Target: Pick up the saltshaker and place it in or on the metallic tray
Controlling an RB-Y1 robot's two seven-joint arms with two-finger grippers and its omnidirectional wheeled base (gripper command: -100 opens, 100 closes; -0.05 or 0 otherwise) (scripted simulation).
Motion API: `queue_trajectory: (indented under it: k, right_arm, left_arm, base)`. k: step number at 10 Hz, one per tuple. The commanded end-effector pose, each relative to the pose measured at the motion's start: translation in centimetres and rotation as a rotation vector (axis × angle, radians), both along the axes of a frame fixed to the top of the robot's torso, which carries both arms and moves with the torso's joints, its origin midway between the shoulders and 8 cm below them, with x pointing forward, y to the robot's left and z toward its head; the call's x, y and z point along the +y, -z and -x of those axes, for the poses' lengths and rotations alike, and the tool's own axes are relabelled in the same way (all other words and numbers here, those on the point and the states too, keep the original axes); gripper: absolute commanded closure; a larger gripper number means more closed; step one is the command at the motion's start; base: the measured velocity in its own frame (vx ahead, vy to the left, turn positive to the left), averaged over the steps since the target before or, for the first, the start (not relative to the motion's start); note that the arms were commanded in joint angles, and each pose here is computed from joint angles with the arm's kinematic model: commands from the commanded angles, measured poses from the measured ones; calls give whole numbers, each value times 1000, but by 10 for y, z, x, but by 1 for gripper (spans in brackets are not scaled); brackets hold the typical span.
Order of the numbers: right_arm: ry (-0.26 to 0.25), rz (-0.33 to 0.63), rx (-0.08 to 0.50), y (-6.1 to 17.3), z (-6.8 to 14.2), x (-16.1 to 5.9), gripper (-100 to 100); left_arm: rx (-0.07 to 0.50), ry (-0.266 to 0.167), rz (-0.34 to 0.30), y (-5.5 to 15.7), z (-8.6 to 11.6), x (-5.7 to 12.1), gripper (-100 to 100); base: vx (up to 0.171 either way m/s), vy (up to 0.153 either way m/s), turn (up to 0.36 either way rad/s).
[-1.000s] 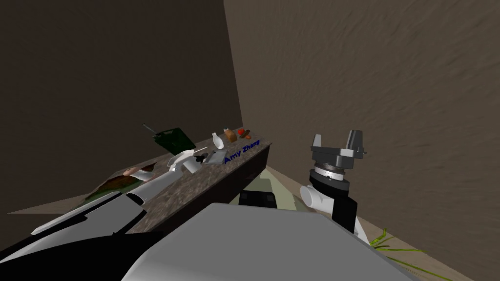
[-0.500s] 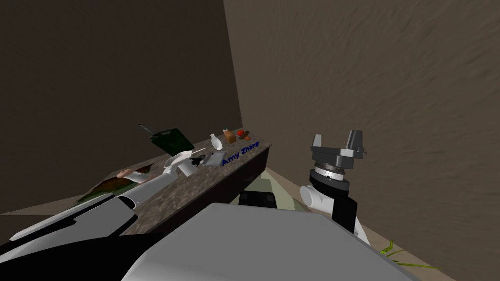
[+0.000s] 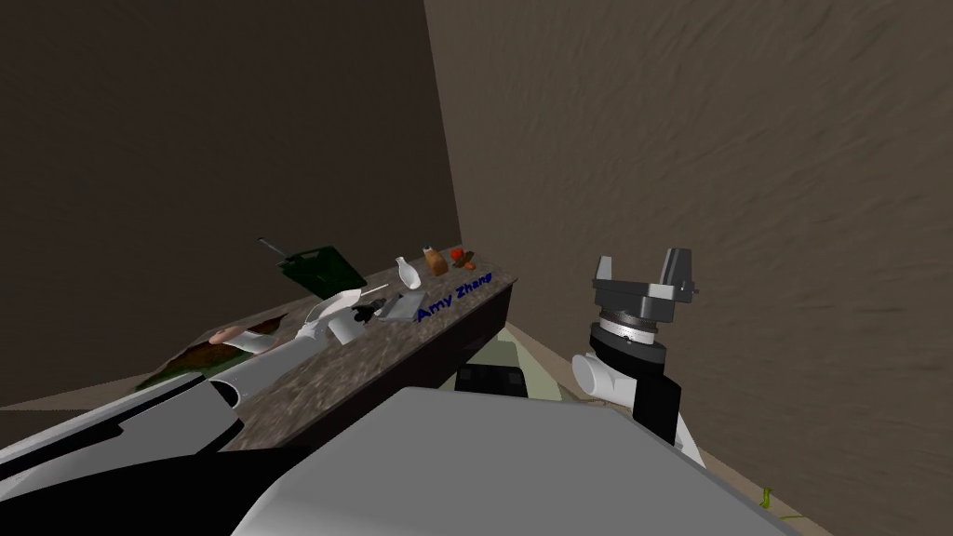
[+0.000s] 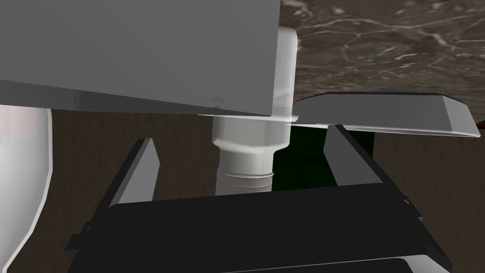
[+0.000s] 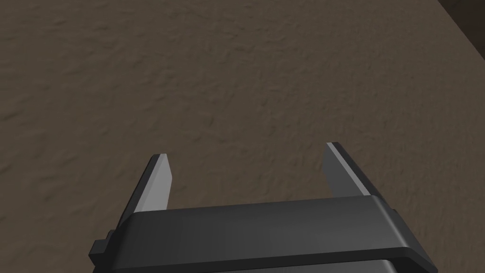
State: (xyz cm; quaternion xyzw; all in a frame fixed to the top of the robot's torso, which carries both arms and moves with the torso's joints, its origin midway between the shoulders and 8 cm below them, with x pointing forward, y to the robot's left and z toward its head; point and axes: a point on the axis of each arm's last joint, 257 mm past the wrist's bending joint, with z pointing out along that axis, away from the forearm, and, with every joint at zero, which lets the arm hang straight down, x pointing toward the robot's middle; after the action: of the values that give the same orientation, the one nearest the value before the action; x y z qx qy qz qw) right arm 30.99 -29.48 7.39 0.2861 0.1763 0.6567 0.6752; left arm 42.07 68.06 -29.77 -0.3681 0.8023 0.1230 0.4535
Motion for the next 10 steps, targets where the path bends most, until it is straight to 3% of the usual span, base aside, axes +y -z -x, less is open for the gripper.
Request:
queue_trajectory:
  k: [1, 2, 3, 7, 8, 9, 10]
  right_arm:
    - [0, 0, 0, 0, 0, 0, 0]
    - [0, 0, 0, 0, 0, 0, 0]
    - [0, 0, 0, 0, 0, 0, 0]
    - [0, 0, 0, 0, 0, 0, 0]
    - [0, 0, 0, 0, 0, 0, 0]
    - [0, 0, 0, 0, 0, 0, 0]
    - [0, 0, 0, 0, 0, 0, 0]
  left_arm:
    - [1, 3, 2, -1, 9, 11, -100]
    - [2, 0, 0, 1, 6, 6, -100]
    - [0, 2, 3, 1, 6, 7, 100]
    - [0, 3, 2, 0, 5, 6, 100]
    - [0, 3, 3, 0, 5, 6, 0]
    - [-2, 0, 2, -2, -1, -1, 100]
    - [-3, -3, 2, -3, -6, -7, 100]
  base:
    - [53, -67, 35]
    - [24, -32, 10]
    - [4, -6, 0]
    - [0, 0, 0]
    - [0, 0, 0]
    - [-32, 40, -62]
    - [-68, 77, -76]
